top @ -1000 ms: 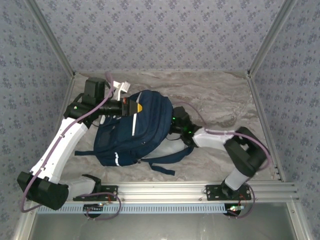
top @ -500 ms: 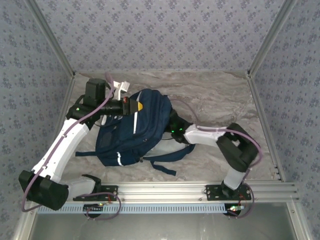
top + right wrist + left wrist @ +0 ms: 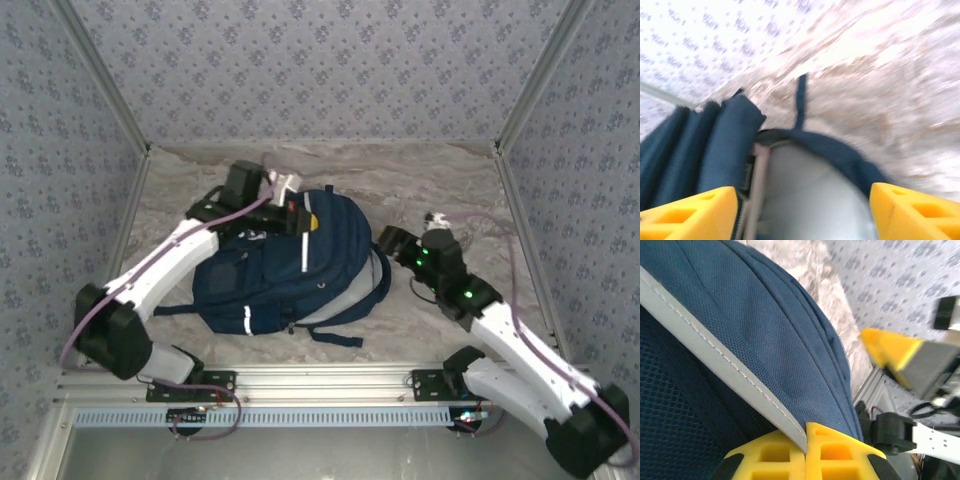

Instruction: Pack books, pencil case, and school supplies into a backpack

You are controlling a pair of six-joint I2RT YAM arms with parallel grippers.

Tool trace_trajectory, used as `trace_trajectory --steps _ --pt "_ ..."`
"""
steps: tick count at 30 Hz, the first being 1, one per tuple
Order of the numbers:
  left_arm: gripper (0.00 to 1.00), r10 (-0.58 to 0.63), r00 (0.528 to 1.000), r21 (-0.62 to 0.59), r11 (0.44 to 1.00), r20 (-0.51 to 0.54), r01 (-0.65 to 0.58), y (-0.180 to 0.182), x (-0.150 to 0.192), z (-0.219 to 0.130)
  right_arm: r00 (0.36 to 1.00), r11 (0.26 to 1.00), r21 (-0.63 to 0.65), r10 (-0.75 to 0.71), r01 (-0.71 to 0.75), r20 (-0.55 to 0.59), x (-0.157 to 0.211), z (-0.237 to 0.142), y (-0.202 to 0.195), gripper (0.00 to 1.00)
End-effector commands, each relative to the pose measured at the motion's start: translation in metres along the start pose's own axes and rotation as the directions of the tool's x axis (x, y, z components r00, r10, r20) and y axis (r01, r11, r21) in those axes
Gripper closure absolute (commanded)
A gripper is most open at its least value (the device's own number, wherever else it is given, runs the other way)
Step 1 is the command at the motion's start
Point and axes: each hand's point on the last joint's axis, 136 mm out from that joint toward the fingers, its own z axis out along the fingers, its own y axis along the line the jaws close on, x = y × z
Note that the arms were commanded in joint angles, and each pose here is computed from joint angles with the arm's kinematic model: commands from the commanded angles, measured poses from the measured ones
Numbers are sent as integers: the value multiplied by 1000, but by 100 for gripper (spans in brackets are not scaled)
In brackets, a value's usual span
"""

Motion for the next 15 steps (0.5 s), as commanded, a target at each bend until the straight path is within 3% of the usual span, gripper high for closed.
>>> trace_trajectory --steps 1,4,9,15 --pt "100 -7 999 -39 999 41 8 7 -21 29 990 989 66 -127 132 -63 12 -14 -24 31" --pt "100 -92 995 -72 993 47 95 27 -34 59 966 970 -89 -236 227 -108 23 -18 7 32" --pt "100 -167 981 -64 983 104 174 39 -72 90 905 892 -310 -391 329 -166 72 -19 47 44" --pt "100 -249 942 6 967 224 254 43 -114 92 792 824 -341 -548 453 -270 129 -7 46 45"
